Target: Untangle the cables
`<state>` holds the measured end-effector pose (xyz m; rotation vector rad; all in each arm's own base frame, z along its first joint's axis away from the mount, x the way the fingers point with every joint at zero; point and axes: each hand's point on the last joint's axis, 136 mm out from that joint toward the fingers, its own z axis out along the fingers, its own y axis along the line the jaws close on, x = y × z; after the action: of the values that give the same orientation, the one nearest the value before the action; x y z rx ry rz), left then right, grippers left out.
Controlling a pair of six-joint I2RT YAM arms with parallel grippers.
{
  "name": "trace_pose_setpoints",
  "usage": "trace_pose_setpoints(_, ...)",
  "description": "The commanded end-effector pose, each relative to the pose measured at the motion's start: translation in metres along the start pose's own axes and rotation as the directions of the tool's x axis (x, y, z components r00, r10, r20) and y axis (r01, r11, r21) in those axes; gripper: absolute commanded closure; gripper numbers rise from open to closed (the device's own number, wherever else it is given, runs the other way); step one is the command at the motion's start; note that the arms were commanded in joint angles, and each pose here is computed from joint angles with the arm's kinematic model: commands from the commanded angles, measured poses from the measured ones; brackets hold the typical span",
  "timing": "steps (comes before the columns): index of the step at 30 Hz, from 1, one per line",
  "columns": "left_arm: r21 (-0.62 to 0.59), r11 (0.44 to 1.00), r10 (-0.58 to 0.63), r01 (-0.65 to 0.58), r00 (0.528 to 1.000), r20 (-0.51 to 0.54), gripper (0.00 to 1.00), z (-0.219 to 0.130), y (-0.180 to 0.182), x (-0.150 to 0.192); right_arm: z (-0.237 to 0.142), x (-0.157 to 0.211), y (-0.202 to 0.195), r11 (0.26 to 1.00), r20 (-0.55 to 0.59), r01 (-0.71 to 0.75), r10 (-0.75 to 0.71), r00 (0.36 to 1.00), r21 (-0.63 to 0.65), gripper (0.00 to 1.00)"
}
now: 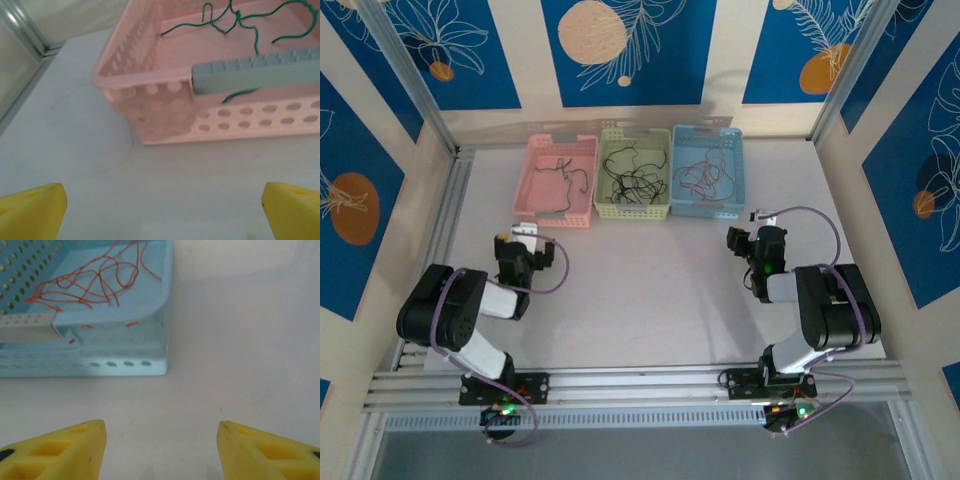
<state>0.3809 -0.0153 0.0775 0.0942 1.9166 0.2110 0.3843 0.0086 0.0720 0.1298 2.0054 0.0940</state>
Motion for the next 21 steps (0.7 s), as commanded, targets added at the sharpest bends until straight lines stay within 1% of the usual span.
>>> trace_pose_setpoints(1,0.054,0.995,-0.083,0.082,0.996,0.02,0.0,0.009,0.005,-0.018,0.002,-0.021,0.004,0.999,0.052,0.029,-0.028,0.998,-0.021,0.37)
trace_pose_setpoints(2,0.055,0.995,-0.083,0.082,0.996,0.018,0.0,0.009,0.004,-0.018,0.002,-0.025,0.005,0.999,0.078,0.035,-0.033,0.996,-0.022,0.33)
trace_pose_setpoints(3,0.054,0.995,-0.082,0.081,0.996,0.022,0.0,0.009,0.005,-0.019,0.002,-0.025,0.005,0.999,0.068,0.038,-0.036,0.997,-0.019,0.07)
trace_pose_setpoints(4,0.055,0.995,-0.081,0.08,0.996,0.021,0.0,0.009,0.005,-0.019,0.002,-0.023,0.005,0.999,0.067,0.041,-0.039,0.997,-0.019,0.01)
trace_pose_setpoints(12,0.073,0.995,-0.069,0.067,0.997,0.025,0.0,0.008,0.0,-0.019,0.001,-0.024,0.006,0.999,0.073,0.046,-0.044,0.996,-0.019,0.01)
trace_pose_setpoints(15,0.104,0.993,-0.054,0.051,0.998,0.027,0.0,0.007,-0.006,-0.02,0.001,-0.024,0.006,0.999,0.073,0.046,-0.045,0.996,-0.018,0.01)
trace_pose_setpoints(21,0.104,0.993,-0.054,0.051,0.998,0.026,0.0,0.007,-0.006,-0.02,0.001,-0.024,0.006,0.999,0.074,0.046,-0.044,0.996,-0.018,0.01)
